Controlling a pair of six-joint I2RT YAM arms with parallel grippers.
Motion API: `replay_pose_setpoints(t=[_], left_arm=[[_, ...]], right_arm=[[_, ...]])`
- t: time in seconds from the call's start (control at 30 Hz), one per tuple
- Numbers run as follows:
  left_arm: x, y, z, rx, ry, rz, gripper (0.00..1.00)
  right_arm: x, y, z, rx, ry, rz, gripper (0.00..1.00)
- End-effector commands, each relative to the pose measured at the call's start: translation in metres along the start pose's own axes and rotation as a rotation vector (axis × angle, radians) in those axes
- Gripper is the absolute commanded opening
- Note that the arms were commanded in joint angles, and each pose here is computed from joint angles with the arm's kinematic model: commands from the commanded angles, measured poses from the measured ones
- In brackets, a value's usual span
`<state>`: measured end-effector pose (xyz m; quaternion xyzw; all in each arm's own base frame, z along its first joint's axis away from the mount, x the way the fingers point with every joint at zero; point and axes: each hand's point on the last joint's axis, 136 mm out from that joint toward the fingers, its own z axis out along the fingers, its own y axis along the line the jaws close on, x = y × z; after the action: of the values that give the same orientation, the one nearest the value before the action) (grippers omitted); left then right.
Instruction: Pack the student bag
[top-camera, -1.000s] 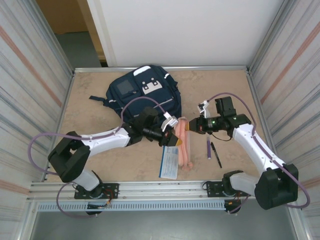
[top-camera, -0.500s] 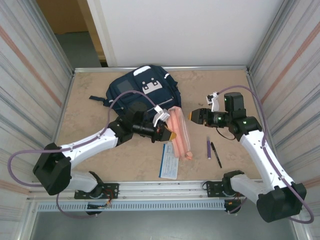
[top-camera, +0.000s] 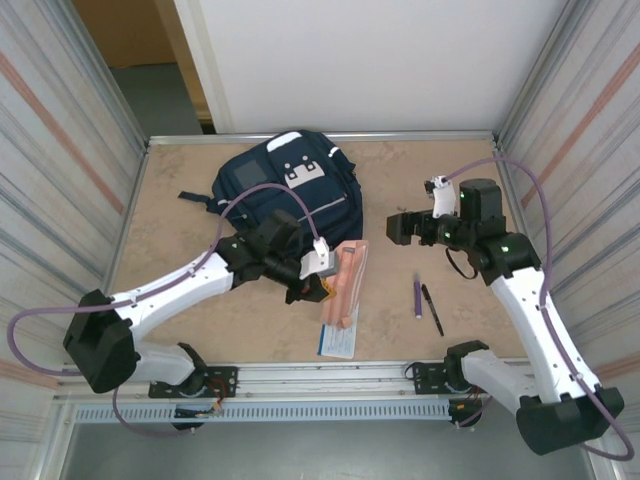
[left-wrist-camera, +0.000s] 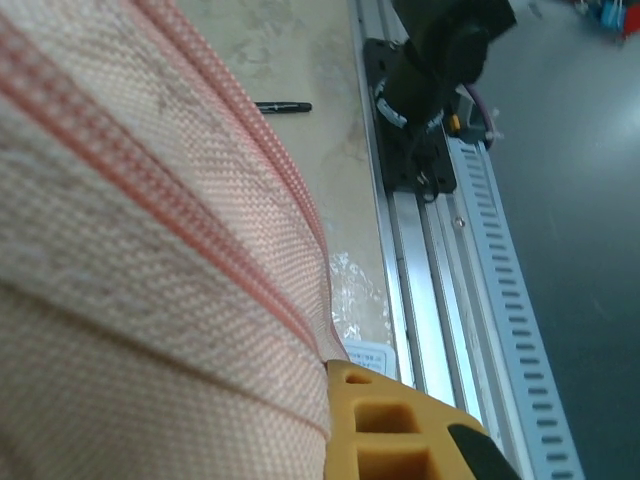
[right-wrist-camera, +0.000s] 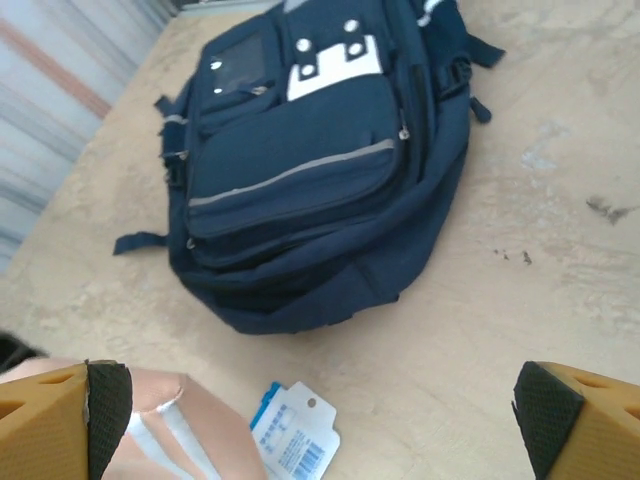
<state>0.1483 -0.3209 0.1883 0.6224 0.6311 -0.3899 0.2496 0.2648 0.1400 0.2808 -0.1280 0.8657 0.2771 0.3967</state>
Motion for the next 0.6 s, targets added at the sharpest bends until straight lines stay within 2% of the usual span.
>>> replay_pose_setpoints(t=[0.0, 0.1, 0.23, 0.37, 0.5, 0.57], left_arm=[[-0.009, -0.014, -0.018, 0.045, 0.03, 0.182, 0.0], [-0.008, -0.016, -0.02, 0.058, 0.05, 0.209, 0.0], [-0.01, -0.031, -0.019, 0.111, 0.039, 0.291, 0.0], [-0.014, -0.046, -0.02, 0.177, -0.012, 0.349, 0.0], [-0.02, -0.051, -0.022, 0.186, -0.055, 0.377, 0.0], [-0.02, -0.054, -0.022, 0.195, -0.071, 0.391, 0.0]], right_arm=[[0.013, 0.063, -0.018, -0.314, 0.054, -0.121, 0.99], [0.037, 0.103, -0.023, -0.455, 0.139, -0.243, 0.99], [0.067, 0.114, -0.013, -0.4, 0.238, -0.447, 0.99], [0.075, 0.116, -0.005, -0.402, 0.307, -0.464, 0.99], [0.085, 0.129, -0.007, -0.479, 0.345, -0.493, 0.99], [0.086, 0.128, -0.006, -0.457, 0.343, -0.525, 0.99]])
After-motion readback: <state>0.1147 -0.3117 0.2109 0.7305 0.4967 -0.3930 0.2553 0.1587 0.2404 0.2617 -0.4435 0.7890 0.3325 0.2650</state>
